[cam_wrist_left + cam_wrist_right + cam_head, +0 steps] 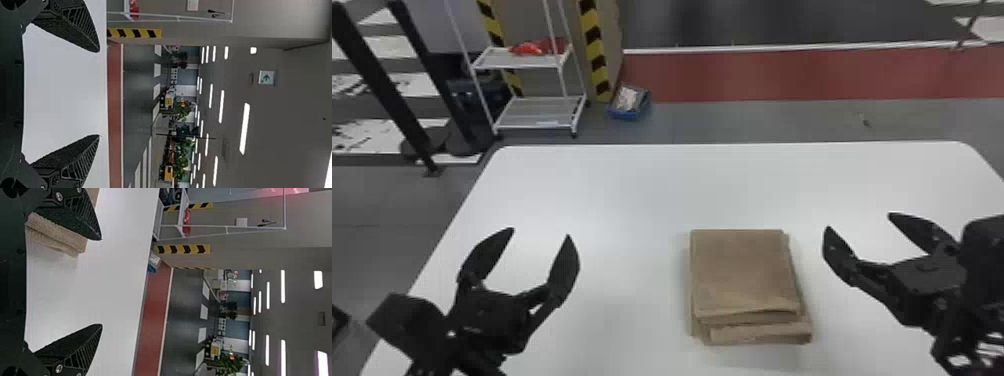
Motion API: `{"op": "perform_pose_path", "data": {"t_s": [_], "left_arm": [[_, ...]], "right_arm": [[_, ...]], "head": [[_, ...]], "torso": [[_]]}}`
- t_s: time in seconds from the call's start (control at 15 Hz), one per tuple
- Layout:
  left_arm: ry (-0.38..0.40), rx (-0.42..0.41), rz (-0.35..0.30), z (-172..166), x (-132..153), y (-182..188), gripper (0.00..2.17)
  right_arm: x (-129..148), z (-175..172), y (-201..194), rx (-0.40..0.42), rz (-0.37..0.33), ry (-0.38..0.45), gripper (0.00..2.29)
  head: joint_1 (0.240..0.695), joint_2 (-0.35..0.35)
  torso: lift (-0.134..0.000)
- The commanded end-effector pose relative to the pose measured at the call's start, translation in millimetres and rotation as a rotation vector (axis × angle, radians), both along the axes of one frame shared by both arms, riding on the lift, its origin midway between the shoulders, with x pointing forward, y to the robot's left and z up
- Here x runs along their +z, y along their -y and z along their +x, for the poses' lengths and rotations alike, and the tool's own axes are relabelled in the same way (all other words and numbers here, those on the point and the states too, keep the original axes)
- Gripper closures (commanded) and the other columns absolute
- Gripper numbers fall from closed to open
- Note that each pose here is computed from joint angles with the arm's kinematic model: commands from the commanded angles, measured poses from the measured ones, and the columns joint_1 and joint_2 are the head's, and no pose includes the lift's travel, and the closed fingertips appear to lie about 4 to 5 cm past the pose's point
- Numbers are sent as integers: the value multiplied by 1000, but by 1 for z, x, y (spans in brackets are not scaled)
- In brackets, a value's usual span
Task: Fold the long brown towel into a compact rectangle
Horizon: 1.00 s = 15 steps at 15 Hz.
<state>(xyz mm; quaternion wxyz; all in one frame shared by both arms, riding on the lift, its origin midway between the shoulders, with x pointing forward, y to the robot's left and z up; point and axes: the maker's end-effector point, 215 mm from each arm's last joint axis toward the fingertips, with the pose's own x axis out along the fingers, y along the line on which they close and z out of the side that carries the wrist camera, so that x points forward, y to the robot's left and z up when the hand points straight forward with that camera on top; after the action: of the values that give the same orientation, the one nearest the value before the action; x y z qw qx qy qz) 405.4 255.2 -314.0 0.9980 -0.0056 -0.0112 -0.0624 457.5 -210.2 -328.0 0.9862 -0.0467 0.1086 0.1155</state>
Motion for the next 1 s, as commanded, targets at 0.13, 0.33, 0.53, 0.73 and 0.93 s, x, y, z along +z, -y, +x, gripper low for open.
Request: {"op": "perform_pose_path", "data": {"t_s": [0.13,0.33,0.53,0.73,0.93], "left_arm": [[18,-37,107,-25,-10,47,117],[-2,7,158,-31,-10,42,117],[-24,43,189,-31,-15,33,117],[-69,24,310,-31,-31,36,120],[-97,14,303,-31,-37,33,117]], "right_arm": [[8,-25,-18,44,-21,193,87],[-16,-28,12,-10,-35,145,87],[-19,-36,27,-35,8,141,87],[-16,-47,30,-32,36,168,87],[-16,-49,27,-26,38,169,87]], "head": [[695,27],[695,22],[695,-7],[695,-22],[695,-28]], "torso": [[-124],[-124],[-124],[-124],[-124]]}}
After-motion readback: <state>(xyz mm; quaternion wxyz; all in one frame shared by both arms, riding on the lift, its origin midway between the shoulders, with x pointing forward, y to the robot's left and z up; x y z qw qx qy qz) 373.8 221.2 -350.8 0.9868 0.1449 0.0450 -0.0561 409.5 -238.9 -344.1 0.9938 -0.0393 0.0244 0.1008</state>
